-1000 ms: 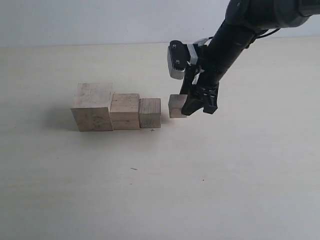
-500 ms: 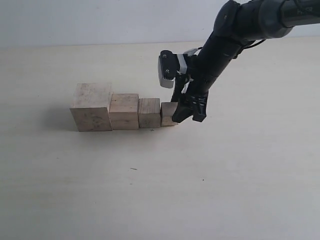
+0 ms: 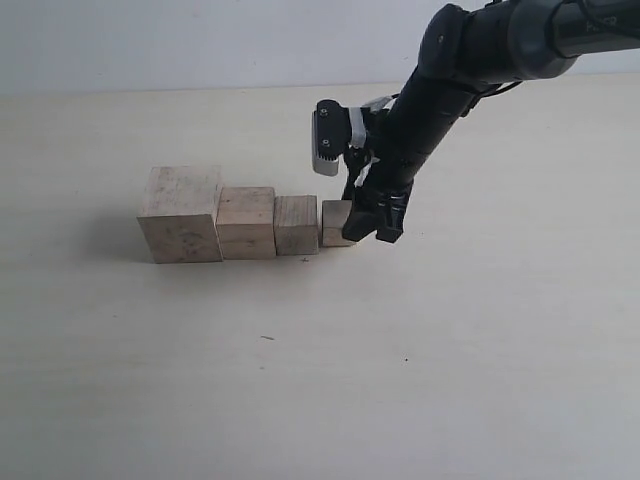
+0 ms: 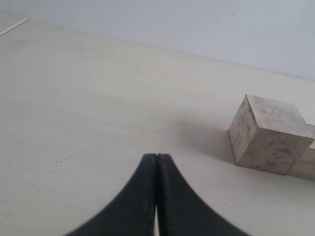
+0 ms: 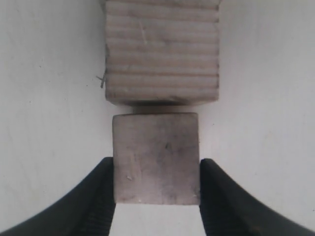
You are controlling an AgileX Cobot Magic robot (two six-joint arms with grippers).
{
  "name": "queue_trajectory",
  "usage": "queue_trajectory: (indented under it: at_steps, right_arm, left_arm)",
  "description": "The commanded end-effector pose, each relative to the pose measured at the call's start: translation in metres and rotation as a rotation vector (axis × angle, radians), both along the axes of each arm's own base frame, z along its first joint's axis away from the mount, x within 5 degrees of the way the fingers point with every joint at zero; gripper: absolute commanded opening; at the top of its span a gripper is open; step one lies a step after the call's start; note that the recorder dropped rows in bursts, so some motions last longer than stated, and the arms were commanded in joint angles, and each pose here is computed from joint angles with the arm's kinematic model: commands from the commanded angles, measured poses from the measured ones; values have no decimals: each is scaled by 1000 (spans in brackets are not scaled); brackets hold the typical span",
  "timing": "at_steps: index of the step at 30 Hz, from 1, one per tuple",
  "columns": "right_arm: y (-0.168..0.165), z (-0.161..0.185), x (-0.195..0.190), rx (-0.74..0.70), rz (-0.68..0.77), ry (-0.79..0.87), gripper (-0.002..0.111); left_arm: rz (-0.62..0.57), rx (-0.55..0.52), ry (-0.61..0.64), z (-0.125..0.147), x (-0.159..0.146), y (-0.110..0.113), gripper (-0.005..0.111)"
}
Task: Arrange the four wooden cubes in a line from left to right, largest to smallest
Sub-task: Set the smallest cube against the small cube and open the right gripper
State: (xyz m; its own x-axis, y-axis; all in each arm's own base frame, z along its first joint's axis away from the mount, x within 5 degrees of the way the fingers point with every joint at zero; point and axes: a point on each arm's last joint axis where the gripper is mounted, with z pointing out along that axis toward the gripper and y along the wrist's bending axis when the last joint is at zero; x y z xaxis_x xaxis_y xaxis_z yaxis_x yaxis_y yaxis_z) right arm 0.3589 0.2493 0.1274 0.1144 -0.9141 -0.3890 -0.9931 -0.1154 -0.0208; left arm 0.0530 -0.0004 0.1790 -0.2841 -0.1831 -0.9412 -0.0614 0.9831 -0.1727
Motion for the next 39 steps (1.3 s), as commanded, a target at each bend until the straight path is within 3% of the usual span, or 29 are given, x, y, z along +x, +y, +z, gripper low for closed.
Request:
queue_trajectory:
  at_steps: [1,7,10,18,21,28,34,39]
  right_arm:
    - [3,3,2,24,-18,-7,0]
    - [5,4,2,44,-32,7,0]
    - [6,5,1,62,-44,23,7]
    - [3,3,-1,25,-20,32,54]
    - [3,4,-1,27,-23,31,65]
    - [4,4,0,31,-36,32,69]
    - [1,28,-1,29,-142,25,69]
    - [-13,52,-1,-62,-335,3,69]
  left_arm:
    - [-5,0,-5,0,0,0,0]
    - [-5,0,-5,0,0,0,0]
    - [-5,0,-5,0,0,0,0]
    - [-5,0,-5,0,0,0,0]
    - [-5,0,-5,0,0,0,0]
    - [-5,0,-5,0,0,0,0]
    - [-5,0,-5,0,0,0,0]
    - [-5,0,-5,0,0,0,0]
